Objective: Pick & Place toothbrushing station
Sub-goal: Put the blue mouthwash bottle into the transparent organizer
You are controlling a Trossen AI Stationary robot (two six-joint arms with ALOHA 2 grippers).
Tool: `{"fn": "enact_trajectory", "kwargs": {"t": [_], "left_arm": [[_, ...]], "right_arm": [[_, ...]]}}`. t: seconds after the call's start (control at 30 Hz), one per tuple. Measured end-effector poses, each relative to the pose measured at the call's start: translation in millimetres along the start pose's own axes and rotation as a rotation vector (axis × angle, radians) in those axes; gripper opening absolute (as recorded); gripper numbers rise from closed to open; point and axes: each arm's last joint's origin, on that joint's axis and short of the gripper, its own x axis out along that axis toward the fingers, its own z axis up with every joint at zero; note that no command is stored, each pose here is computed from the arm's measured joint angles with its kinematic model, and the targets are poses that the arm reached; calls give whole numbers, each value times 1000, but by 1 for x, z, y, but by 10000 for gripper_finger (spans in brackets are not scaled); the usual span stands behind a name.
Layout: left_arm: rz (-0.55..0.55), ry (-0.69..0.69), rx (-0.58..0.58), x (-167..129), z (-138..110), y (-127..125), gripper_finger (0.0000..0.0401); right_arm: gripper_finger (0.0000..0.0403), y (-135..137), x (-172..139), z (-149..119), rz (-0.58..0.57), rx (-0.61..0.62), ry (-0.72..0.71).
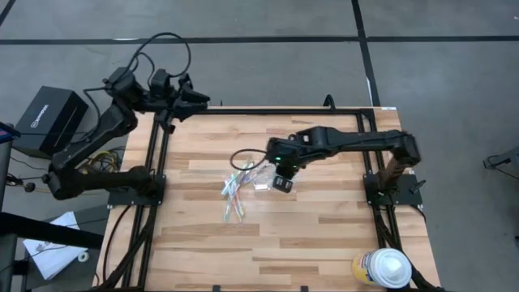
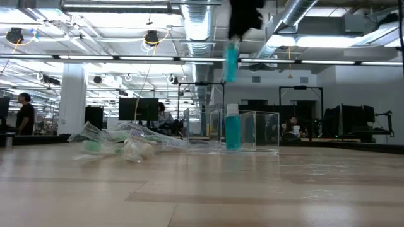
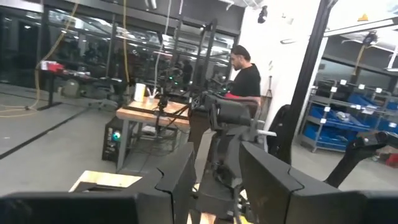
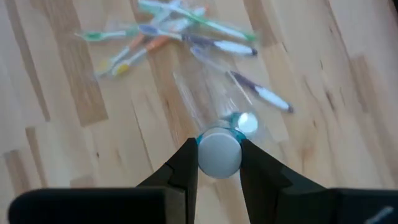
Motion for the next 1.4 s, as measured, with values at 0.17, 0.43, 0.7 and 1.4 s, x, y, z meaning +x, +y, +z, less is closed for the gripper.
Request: {"fn": "enact_trajectory", "kwargs": {"t": [0.17, 0.43, 0.7, 1.4], "left_arm": [[22, 2, -8, -6, 1, -2, 124], [57, 37, -61, 4, -8, 11, 124], [76, 60, -85, 11, -14, 22, 124], [87, 73, -74, 16, -19, 29, 124]], "right_arm": [[80, -14, -17, -32, 62, 133, -165], [80, -33, 0, -35, 48, 148, -178], [80, -37, 21, -19, 147, 69, -181], [80, -48, 48, -17, 200, -10, -79]]}}
